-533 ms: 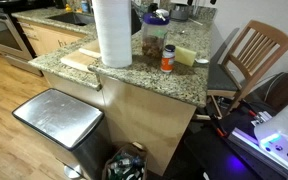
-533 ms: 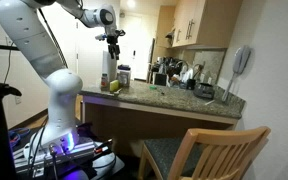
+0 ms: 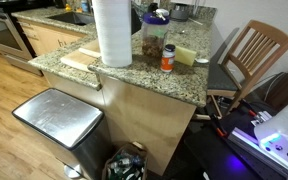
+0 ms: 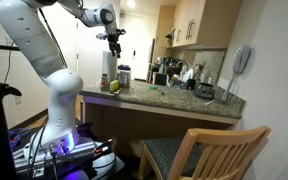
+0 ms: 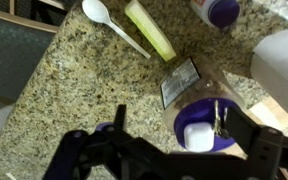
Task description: Move the spoon to the left side of the counter
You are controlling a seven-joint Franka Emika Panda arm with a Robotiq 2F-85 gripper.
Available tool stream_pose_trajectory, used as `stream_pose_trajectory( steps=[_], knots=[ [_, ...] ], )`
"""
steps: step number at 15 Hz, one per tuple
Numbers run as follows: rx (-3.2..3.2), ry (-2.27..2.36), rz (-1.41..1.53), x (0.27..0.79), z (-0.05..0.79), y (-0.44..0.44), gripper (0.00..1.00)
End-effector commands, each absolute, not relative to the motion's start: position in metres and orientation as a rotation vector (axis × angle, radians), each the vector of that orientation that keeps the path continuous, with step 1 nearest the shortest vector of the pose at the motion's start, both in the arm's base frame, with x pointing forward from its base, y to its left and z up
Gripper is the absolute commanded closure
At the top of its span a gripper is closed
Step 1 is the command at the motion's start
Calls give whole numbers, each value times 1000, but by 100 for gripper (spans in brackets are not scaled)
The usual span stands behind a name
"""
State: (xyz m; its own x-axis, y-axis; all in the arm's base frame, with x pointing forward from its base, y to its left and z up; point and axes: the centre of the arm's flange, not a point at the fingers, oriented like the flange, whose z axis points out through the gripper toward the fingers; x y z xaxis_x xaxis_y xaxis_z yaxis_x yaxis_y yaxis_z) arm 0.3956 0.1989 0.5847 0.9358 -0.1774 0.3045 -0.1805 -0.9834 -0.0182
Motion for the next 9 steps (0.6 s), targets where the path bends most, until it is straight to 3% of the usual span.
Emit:
stream_pose_trajectory(
  steps=[1, 6, 7, 8, 9],
  knots=[
    [3083, -480, 605, 474, 622, 171, 0],
    [2945, -970, 582, 570, 634, 109, 0],
    [2928, -1049, 532, 578, 628, 109, 0],
    [2956, -932, 620, 534, 623, 95, 0],
    [2941, -988, 587, 549, 616, 94, 0]
  ],
)
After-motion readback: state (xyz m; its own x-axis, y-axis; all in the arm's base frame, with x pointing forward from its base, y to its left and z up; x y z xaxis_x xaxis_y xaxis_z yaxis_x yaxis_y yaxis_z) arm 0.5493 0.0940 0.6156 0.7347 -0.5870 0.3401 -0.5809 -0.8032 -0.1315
